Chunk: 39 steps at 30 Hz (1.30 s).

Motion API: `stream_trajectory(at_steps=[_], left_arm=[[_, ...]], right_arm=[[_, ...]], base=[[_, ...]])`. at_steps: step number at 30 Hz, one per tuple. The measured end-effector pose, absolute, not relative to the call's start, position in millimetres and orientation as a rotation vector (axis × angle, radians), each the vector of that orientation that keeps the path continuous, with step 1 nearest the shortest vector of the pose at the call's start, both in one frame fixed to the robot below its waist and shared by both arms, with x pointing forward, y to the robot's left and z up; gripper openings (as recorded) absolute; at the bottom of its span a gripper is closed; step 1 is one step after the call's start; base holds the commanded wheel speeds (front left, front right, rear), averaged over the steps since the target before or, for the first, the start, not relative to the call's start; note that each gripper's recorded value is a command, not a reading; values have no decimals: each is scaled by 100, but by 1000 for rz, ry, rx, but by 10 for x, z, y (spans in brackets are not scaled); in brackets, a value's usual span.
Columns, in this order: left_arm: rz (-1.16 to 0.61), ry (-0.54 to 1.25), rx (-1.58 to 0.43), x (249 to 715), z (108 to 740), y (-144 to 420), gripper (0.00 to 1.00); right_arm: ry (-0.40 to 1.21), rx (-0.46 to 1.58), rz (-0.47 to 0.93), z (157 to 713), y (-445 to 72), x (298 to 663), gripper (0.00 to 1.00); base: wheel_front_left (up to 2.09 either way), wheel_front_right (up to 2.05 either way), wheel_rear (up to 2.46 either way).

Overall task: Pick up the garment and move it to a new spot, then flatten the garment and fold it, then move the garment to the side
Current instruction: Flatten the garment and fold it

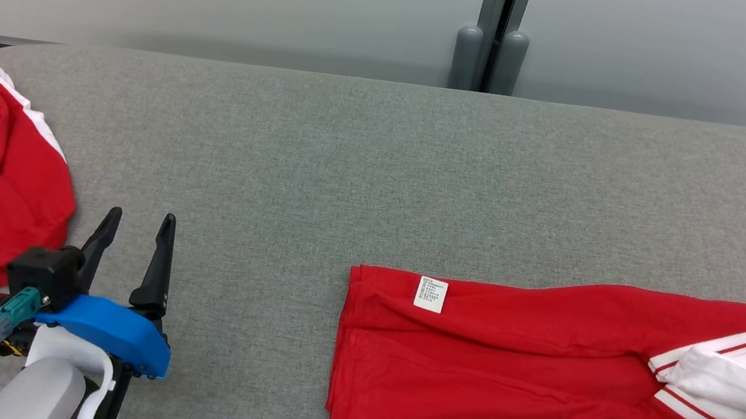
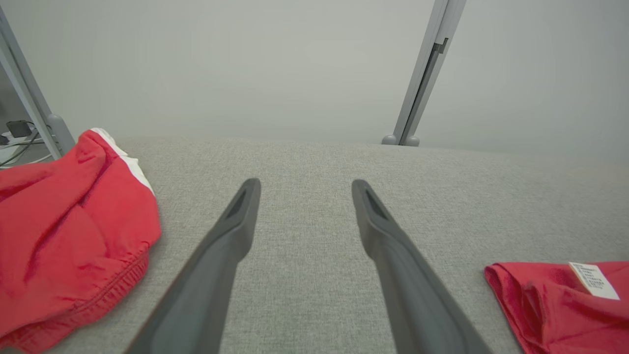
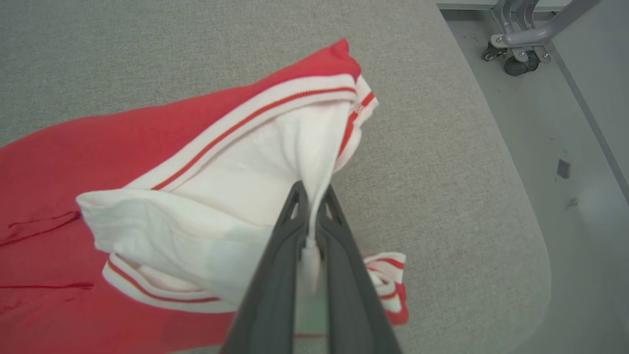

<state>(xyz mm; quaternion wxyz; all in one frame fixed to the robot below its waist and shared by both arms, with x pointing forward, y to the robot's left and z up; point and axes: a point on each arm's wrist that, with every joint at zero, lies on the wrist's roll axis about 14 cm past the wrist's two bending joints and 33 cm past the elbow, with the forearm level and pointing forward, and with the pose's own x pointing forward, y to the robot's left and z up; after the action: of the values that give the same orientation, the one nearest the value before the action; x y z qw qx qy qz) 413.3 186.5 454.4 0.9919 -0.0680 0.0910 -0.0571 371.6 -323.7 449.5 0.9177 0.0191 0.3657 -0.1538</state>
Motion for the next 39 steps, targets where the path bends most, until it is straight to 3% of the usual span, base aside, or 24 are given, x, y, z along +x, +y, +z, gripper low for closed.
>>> stream_trajectory(at_steps=[7, 22, 31, 36, 37, 38, 39], left_arm=[[-120, 176, -129, 4108, 4589, 1857, 100], [-131, 173, -117, 4053, 4651, 1844, 100], [-131, 193, -123, 4031, 4591, 1834, 100], [-125, 198, -124, 4027, 4574, 1862, 100], [-124, 197, -123, 4030, 4578, 1871, 100], [-122, 197, -123, 4029, 4577, 1879, 100], [-120, 199, -123, 4024, 4571, 1883, 100]], right_arm=[[742, 63, -205, 4541, -2815, 3731, 0], [745, -21, 466, 4601, -645, 3707, 0], [779, -39, 679, 4381, 21, 3767, 0], [817, -78, 690, 4199, 76, 3837, 0], [820, -79, 688, 4173, 78, 3849, 19], [820, -74, 688, 4157, 83, 3857, 100], [820, -52, 691, 4150, 96, 3857, 100]], base=[[0, 0, 0], [0, 0, 0], [0, 0, 0], [0, 0, 0], [0, 0, 0], [0, 0, 0], [0, 0, 0]])
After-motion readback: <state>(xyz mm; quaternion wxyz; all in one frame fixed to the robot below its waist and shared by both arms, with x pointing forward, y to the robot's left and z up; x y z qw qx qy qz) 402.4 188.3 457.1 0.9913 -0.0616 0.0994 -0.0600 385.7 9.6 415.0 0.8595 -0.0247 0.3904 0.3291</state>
